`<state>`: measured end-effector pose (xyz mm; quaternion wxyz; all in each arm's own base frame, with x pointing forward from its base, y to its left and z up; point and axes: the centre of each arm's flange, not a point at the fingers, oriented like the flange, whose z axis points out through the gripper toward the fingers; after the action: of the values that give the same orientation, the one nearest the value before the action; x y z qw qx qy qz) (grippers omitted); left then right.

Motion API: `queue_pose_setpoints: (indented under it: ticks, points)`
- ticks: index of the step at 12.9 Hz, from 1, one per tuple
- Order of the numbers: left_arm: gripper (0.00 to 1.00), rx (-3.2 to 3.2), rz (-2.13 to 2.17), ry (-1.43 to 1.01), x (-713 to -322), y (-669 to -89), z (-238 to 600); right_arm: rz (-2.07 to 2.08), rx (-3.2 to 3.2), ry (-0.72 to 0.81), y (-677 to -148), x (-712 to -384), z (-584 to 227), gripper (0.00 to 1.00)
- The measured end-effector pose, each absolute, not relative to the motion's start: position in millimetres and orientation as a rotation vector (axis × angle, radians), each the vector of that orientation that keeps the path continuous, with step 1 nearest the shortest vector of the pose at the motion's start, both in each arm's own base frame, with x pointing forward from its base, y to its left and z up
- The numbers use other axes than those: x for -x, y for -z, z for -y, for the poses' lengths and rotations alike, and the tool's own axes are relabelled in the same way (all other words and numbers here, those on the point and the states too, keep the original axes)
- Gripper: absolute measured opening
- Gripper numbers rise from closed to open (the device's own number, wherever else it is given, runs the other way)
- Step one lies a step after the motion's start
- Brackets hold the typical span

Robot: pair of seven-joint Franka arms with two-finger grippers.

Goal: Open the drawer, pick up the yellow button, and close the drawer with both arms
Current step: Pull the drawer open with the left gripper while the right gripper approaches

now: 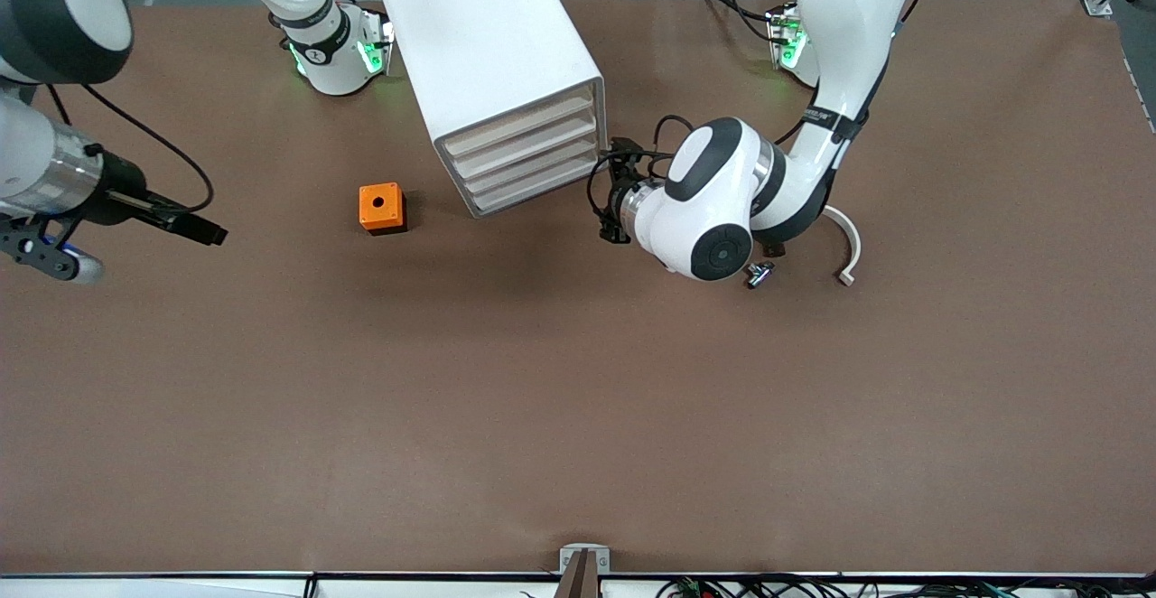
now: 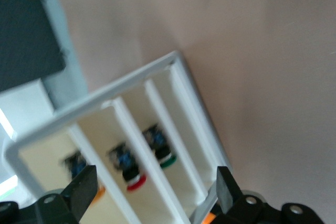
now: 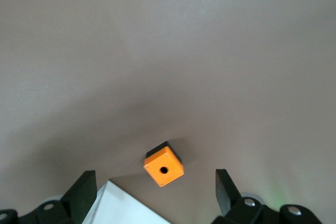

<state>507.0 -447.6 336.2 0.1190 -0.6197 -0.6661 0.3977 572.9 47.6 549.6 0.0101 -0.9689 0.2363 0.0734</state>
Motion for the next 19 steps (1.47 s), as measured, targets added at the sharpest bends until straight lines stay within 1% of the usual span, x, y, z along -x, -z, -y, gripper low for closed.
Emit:
queue_pose_setpoints:
  ticks: [4,6,7,8,9,10,11,12,13,14,16,17,19]
  points:
    - [1.00,1.368,2.029,-1.360,-507.5,-300.7,459.5,-0.901,2.995,-0.208,-551.3,-568.0,-100.6,1.00]
    - [1.00,1.296,2.002,-1.372,-498.9,-290.6,467.9,-0.947,2.984,-0.193,-552.3,-565.3,-121.5,1.00]
    - [0.97,1.283,1.980,-1.369,-492.6,-289.1,472.9,-0.970,2.977,-0.188,-552.7,-564.0,-129.3,1.00]
    - [0.97,1.266,1.956,-1.367,-484.6,-288.4,479.6,-0.991,2.972,-0.185,-553.0,-562.5,-136.8,1.00]
    - [0.89,1.250,1.934,-1.368,-477.3,-287.4,485.8,-1.007,2.967,-0.179,-553.6,-560.9,-145.2,1.00]
    - [0.75,1.238,1.908,-1.363,-470.5,-284.9,489.9,-1.026,2.959,-0.170,-554.4,-559.2,-154.5,1.00]
    - [0.70,1.226,1.885,-1.354,-464.9,-281.0,492.6,-1.045,2.951,-0.159,-555.1,-557.4,-164.3,1.00]
    - [0.70,1.215,1.868,-1.343,-459.5,-275.8,495.6,-1.060,2.944,-0.151,-555.3,-555.6,-173.5,1.00]
    - [0.61,1.208,1.854,-1.335,-453.5,-270.2,500.1,-1.070,2.940,-0.147,-555.2,-553.8,-181.4,1.00]
    - [0.57,1.204,1.840,-1.329,-447.1,-266.3,505.3,-1.078,2.936,-0.142,-555.1,-552.5,-187.6,1.00]
    - [0.56,1.201,1.807,-1.325,-437.5,-263.9,511.3,-1.095,2.930,-0.138,-554.1,-551.1,-195.0,1.00]
    - [0.55,1.203,1.794,-1.324,-434.8,-264.5,512.5,-1.099,2.928,-0.136,-553.2,-550.8,-198.7,1.00]
    - [0.54,1.204,1.783,-1.324,-433.0,-265.3,513.3,-1.098,2.930,-0.137,-551.0,-550.3,-204.2,1.00]
